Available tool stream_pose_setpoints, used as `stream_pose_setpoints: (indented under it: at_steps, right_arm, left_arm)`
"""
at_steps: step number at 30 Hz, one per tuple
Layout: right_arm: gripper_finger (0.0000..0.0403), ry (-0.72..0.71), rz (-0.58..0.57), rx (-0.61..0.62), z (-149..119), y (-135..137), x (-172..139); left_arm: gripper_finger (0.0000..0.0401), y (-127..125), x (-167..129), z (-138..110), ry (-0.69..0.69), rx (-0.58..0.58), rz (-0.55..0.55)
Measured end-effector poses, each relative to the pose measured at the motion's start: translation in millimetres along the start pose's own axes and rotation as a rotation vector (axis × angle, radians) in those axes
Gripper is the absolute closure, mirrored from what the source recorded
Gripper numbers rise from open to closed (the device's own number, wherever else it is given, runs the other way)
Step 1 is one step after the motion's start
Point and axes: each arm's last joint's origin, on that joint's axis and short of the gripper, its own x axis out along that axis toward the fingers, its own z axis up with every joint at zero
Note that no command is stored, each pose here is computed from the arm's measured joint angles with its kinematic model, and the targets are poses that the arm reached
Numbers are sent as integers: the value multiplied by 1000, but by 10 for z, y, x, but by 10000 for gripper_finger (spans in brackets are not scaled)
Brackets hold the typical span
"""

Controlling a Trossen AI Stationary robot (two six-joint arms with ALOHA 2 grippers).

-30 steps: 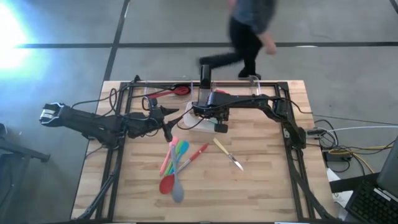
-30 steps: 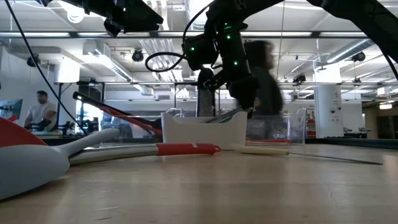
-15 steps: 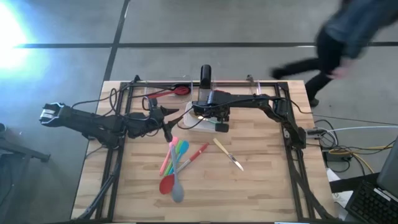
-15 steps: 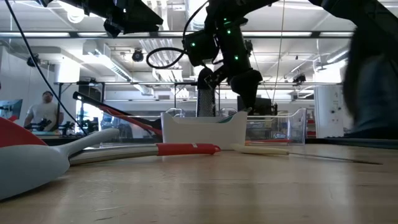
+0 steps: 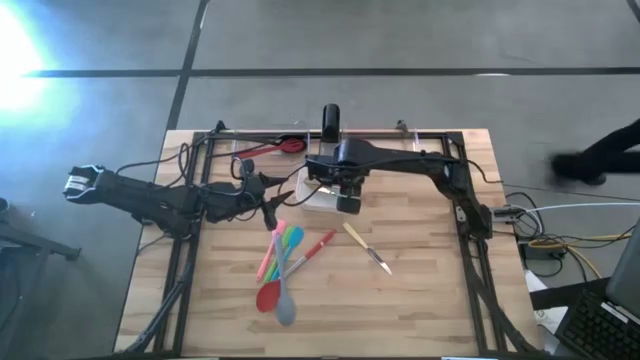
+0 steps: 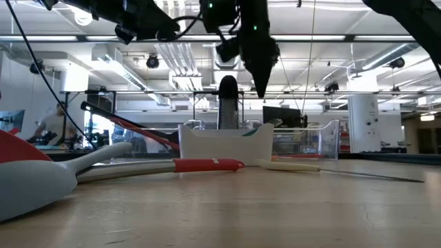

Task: Pick & Place Kitchen Items
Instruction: Put the pink spatula into the right transparent bin

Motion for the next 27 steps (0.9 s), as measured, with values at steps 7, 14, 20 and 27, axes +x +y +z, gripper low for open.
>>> stream_pose_setpoints:
  at_steps: [7, 14, 20, 27]
  right_arm:
    - [315, -67, 197, -56, -180, 288, -332]
    - [328, -96, 205, -108, -511, 659, -550]
    - [338, -238, 85, -89, -894, 866, -669]
    - [335, -393, 79, -36, -1245, 854, -707]
  left_arm:
    - [224, -1, -1, -18, 17, 11, -4]
    - [224, -30, -7, -57, 58, 0, -109]
    - [224, -24, -50, -102, 215, 41, -121]
    - [224, 18, -179, -412, 577, -46, -71]
